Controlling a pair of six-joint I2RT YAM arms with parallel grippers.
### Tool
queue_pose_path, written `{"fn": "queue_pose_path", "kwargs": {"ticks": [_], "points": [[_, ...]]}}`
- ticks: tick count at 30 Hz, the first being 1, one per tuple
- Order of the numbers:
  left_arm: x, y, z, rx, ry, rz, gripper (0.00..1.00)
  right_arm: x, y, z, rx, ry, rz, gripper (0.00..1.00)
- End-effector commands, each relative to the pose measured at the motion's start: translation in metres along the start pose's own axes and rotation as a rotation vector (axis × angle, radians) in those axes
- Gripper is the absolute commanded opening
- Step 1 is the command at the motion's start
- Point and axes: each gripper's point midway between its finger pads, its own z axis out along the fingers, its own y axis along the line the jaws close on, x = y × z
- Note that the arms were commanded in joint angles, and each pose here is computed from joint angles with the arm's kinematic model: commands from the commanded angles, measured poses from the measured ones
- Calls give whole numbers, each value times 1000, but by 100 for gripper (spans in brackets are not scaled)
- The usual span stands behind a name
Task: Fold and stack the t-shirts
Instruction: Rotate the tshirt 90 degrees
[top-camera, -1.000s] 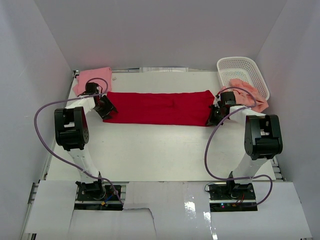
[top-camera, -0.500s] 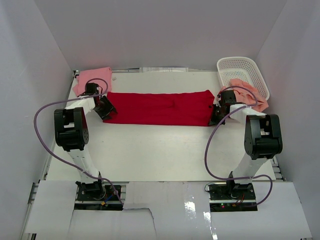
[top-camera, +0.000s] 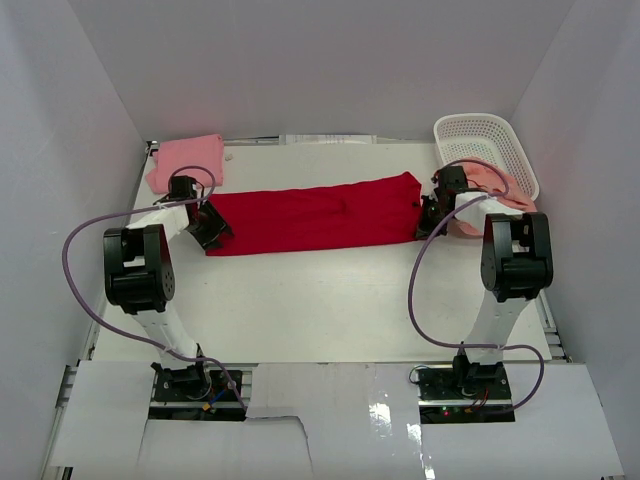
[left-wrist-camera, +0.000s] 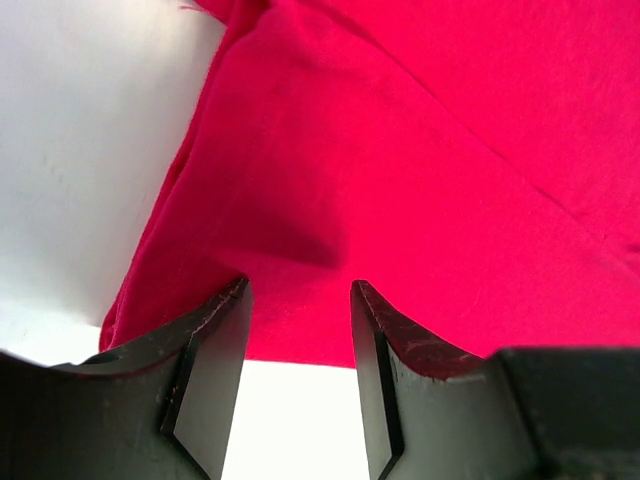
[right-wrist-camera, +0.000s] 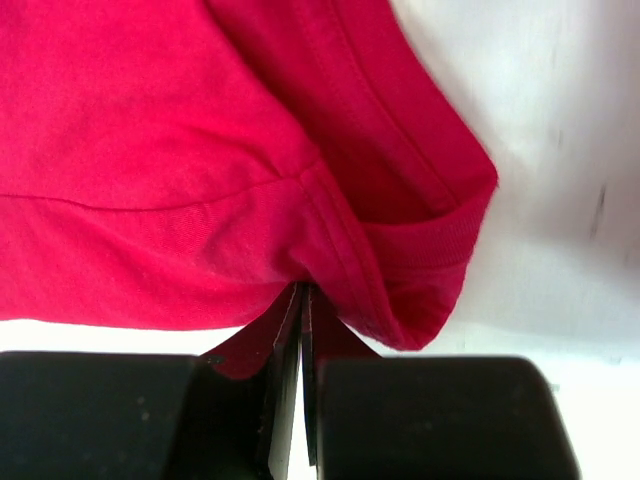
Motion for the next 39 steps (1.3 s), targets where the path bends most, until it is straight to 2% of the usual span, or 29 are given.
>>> {"fn": "queue_pose_path", "kwargs": {"ticks": [1, 14, 25, 39], "points": [[30, 37, -4, -125, 65, -7, 56, -7, -8, 14, 32, 23, -6, 8], [95, 55, -20, -84, 183, -22, 56, -64, 9, 54, -26, 18, -8, 9], [163, 32, -37, -44, 255, 23, 55, -105, 42, 86, -202, -18, -13, 13], [231, 43, -62, -30, 339, 12, 55, -154, 64, 108, -309, -87, -16, 15]]}}
